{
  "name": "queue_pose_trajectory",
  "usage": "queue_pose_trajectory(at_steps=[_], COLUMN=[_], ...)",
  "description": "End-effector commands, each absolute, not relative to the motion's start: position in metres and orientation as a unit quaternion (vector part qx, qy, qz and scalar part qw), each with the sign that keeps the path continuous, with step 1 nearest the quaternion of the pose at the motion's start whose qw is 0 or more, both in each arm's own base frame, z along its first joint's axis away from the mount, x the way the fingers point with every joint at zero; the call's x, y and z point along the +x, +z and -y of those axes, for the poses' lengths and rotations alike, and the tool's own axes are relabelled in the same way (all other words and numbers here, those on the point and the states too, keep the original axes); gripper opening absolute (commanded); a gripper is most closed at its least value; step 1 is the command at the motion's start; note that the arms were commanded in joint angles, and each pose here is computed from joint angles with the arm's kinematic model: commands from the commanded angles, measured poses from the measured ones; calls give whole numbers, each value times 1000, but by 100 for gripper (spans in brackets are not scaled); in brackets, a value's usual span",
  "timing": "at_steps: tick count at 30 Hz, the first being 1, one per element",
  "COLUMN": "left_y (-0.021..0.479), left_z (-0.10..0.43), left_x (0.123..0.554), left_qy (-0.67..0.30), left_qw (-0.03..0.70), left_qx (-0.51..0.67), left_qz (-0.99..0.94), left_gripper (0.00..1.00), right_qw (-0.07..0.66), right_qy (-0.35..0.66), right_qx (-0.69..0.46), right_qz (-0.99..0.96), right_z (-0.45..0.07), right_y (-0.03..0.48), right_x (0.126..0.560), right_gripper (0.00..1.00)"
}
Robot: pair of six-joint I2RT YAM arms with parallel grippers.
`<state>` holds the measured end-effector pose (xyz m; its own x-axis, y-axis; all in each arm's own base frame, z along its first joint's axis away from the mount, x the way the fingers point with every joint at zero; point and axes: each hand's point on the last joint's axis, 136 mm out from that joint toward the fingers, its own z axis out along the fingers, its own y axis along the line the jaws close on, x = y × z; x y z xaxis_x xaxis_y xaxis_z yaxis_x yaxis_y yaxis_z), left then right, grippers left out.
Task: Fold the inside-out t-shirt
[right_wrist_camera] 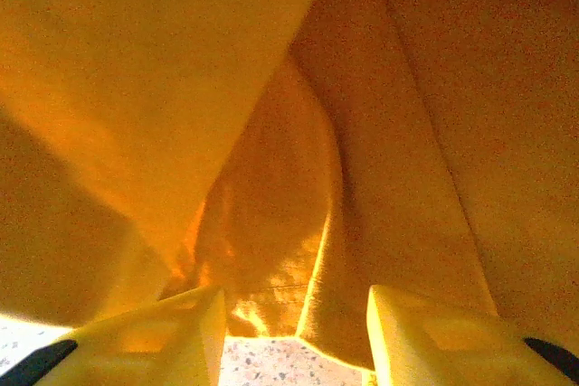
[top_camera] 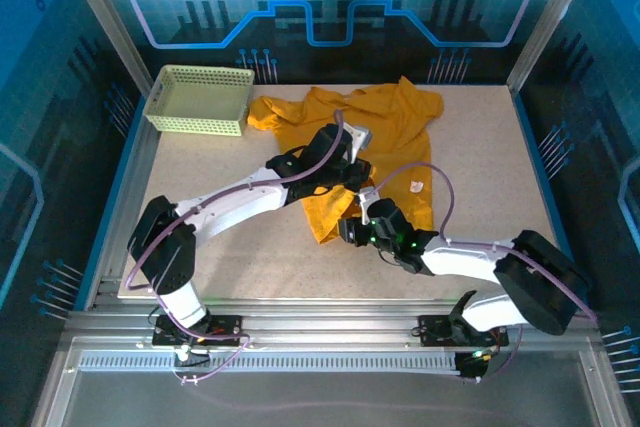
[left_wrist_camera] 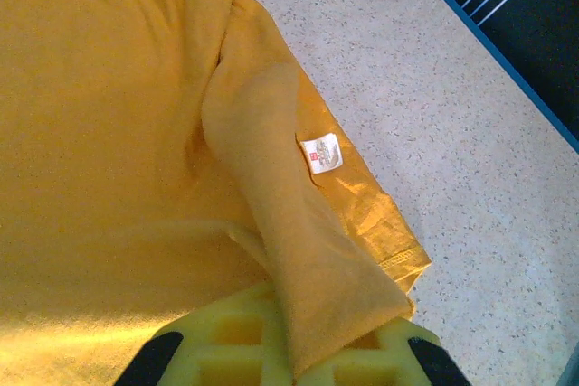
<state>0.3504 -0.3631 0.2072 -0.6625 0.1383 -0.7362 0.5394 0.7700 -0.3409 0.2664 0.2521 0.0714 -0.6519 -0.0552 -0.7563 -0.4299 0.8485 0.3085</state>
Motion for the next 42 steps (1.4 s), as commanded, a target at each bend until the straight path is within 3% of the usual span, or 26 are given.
queue_pose_trajectory(at_steps=[1, 12, 23, 31, 42], left_y=[248, 267, 285, 331, 382], left_z=[362, 362, 371, 394, 419], left_x=[347, 328, 314, 283, 252], left_qy=[-300, -338, -377, -433, -491], left_qw=[387, 390, 377, 384, 398], left_qx=[211, 228, 233, 242, 254], left_qz=[-846, -826, -813, -779, -732], left_gripper=[0, 0, 1, 0, 0], right_qw=[422, 453, 525, 511, 477], right_qy=[234, 214, 175, 215, 217], right_qx=[-138, -110, 5, 45, 79], right_qz=[-865, -858, -833, -831, -848], right_z=[-256, -244, -220, -224, -231], right_y=[76, 79, 107, 103, 87], right_x=[278, 326, 388, 434, 462], right_gripper=[46, 46, 59, 69, 85])
